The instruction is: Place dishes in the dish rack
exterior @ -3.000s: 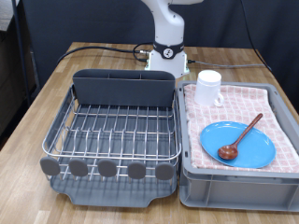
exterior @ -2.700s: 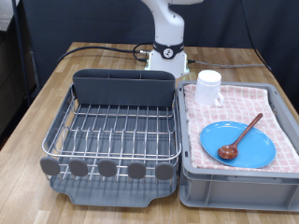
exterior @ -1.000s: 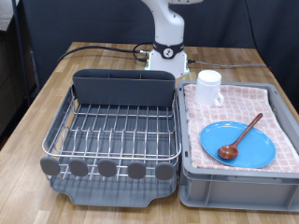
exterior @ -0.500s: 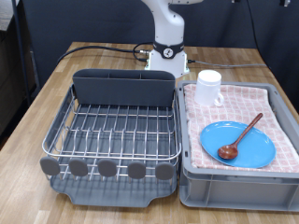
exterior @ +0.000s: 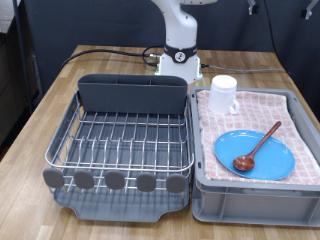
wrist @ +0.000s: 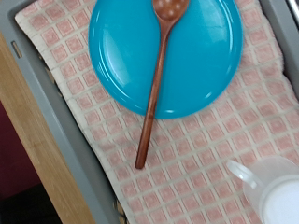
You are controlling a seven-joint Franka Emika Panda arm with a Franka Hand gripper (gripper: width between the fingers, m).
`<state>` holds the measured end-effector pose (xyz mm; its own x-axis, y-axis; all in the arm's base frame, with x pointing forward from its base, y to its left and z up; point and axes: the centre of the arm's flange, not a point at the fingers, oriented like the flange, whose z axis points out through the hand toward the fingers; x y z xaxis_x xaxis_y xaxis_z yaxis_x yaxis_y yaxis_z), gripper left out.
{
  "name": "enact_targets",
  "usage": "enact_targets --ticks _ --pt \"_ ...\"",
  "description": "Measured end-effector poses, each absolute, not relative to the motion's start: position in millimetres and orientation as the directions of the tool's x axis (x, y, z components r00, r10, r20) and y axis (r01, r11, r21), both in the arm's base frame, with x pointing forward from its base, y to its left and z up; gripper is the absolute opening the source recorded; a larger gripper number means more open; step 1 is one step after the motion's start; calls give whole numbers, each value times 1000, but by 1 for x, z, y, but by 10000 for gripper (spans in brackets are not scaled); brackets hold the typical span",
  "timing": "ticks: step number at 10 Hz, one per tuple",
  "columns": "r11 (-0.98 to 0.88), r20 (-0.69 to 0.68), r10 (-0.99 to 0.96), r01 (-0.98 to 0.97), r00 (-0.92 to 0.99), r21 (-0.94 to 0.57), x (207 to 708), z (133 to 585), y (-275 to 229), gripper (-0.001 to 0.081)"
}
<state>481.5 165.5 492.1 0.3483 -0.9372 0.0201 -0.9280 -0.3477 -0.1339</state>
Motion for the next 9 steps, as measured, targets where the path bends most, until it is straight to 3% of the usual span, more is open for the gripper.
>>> enact_targets --ticks 4,9 --pt "-385 75 -923 -902 378 -194 486 417 172 802" --pt "-398 118 -917 -900 382 -176 494 358 185 802"
